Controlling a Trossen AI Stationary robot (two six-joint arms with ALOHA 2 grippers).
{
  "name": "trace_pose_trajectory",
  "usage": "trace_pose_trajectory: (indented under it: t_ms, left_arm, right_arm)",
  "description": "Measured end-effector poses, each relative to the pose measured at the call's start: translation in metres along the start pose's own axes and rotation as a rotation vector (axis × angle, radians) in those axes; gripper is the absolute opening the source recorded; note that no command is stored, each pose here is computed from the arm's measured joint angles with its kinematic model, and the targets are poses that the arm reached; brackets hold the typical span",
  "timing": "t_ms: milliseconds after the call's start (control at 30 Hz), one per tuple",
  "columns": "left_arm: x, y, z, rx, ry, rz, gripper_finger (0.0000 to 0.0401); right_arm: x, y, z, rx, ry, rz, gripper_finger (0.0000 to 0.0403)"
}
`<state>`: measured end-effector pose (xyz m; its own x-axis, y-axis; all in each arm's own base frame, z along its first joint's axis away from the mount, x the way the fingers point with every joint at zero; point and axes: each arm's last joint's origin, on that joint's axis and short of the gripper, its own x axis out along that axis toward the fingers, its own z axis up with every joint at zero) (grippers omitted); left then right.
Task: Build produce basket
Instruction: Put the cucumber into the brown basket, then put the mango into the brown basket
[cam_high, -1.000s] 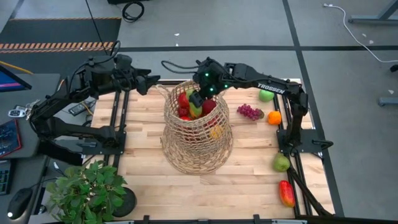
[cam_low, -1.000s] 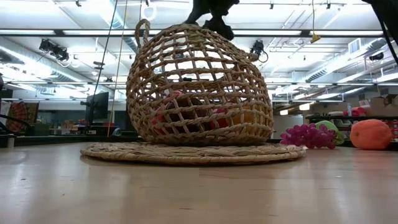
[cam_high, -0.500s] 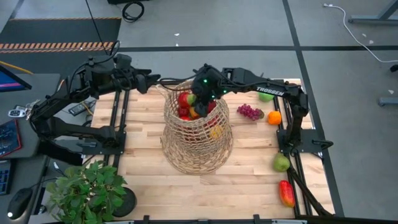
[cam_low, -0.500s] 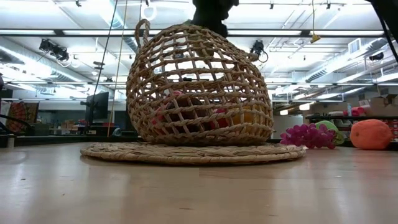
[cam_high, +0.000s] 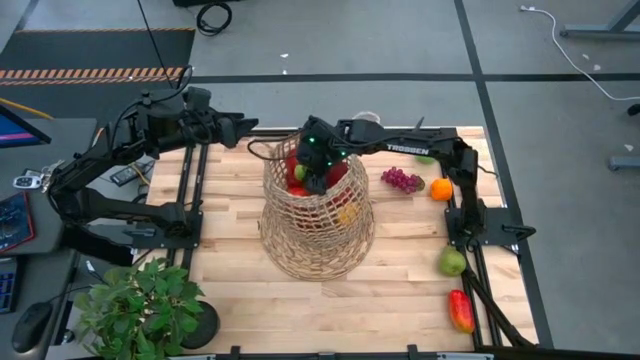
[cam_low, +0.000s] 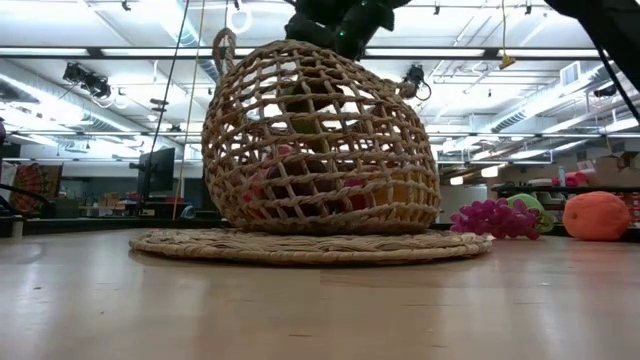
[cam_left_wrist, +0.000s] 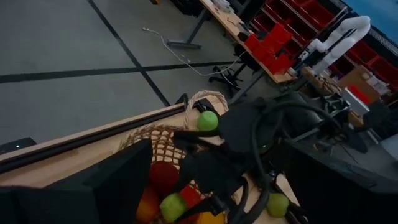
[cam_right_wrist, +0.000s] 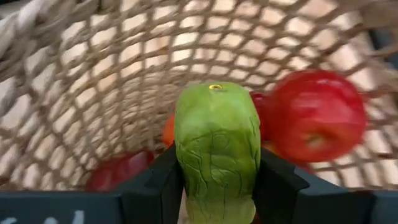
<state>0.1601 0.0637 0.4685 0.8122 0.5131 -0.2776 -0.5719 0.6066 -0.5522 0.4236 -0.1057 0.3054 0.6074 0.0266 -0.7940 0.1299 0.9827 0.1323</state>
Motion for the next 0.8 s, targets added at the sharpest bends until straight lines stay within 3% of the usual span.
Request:
trace_pose_trajectory:
  t_ms: [167, 400, 533, 667, 800]
  left_arm:
    - [0.0, 0.0, 0.0, -0.017, -0.001, 0.0, 0.0357]
    - [0.0, 0.0, 0.0, -0.014, -0.001, 0.0, 0.0357]
    - [0.0, 0.0, 0.0, 0.002, -0.002, 0.001, 0.0357]
    - [0.0, 0.0, 0.0, 0.062, -0.001, 0.002, 0.0357]
    - [0.0, 0.0, 0.0, 0.093, -0.001, 0.001, 0.0357]
  right_arm:
    - [0.004, 0.001, -0.001, -0.01, 0.009, 0.054, 0.0199]
    - [-0.008, -0.001, 0.006, 0.0, 0.001, 0.044, 0.0313]
    - [-0.047, 0.004, 0.022, -0.004, -0.052, 0.01, 0.0353]
    - [-0.1, 0.019, 0.035, -0.038, -0.181, 0.022, 0.0359]
    - [-0.141, 0.047, 0.031, -0.093, -0.241, 0.205, 0.0351]
